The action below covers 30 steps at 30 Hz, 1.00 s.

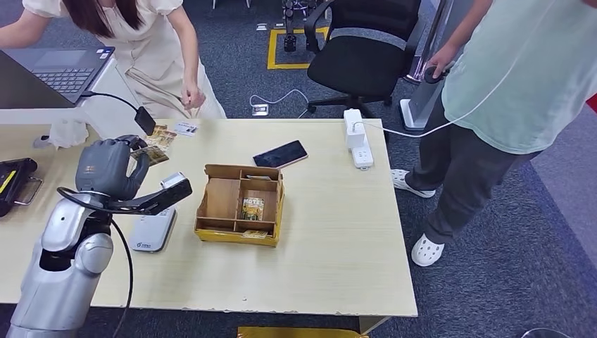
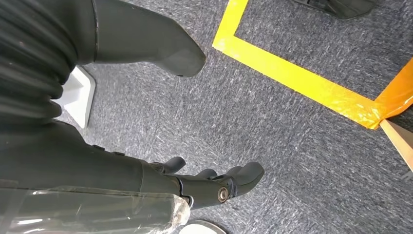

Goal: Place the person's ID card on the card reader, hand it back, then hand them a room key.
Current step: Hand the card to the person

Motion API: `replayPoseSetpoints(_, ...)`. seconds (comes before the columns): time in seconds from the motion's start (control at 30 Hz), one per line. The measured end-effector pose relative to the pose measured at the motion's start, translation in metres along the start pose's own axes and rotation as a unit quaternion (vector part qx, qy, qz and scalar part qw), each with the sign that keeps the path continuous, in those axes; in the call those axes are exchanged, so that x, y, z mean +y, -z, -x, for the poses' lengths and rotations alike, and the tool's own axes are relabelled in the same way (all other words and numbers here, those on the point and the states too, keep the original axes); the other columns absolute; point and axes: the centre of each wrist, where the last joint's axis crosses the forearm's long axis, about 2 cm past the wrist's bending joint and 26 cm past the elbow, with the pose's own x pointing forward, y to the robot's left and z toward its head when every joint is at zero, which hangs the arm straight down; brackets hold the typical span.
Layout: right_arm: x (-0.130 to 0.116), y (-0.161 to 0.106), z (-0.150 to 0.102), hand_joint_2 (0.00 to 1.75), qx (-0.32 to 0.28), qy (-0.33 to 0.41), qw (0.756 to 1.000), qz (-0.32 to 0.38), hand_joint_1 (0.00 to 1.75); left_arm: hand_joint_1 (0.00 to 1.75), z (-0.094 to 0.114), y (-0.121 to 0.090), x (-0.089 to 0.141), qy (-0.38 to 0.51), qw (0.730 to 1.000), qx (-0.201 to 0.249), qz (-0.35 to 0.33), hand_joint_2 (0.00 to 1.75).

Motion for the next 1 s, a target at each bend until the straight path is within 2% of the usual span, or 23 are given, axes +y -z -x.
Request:
replayPoseSetpoints(0.3, -0.001, 0.001, -0.003, 1.75, 0.001, 0.0, 1.0, -0.001, 0.0, 1.75, -0.001, 0.016, 0.009, 0.005, 0.999, 0.026, -0.023, 1.75)
replayPoseSetpoints(0.43, -0.001, 0.003, -0.007, 1.75, -0.001, -0.003, 1.0, -0.01, 0.0, 1.75, -0.003, 0.029, 0.011, 0.053, 0.994, 0.088, -0.047, 1.75)
replayPoseSetpoints(0.53, -0.002, 0.005, -0.016, 1.75, -0.008, -0.007, 1.0, -0.014, 0.0, 1.75, -0.005, 0.043, 0.013, 0.043, 0.989, 0.123, -0.074, 1.75)
replayPoseSetpoints(0.67, -0.002, 0.007, -0.022, 1.75, -0.013, -0.011, 1.0, -0.016, 0.0, 1.75, -0.01, 0.056, 0.017, 0.03, 0.983, 0.155, -0.09, 1.75)
replayPoseSetpoints(0.8, -0.002, 0.007, -0.023, 1.75, -0.014, -0.012, 1.0, -0.016, 0.0, 1.75, -0.013, 0.064, 0.019, 0.015, 0.982, 0.166, -0.093, 1.75)
replayPoseSetpoints(0.93, -0.001, 0.007, -0.023, 1.75, -0.013, -0.009, 1.0, -0.016, 0.0, 0.02, -0.016, 0.069, 0.018, 0.005, 0.981, 0.169, -0.091, 1.75)
replayPoseSetpoints(1.0, -0.001, 0.007, -0.023, 1.75, -0.012, -0.006, 1.0, -0.015, 0.0, 0.0, -0.016, 0.07, 0.018, 0.004, 0.981, 0.173, -0.089, 1.75)
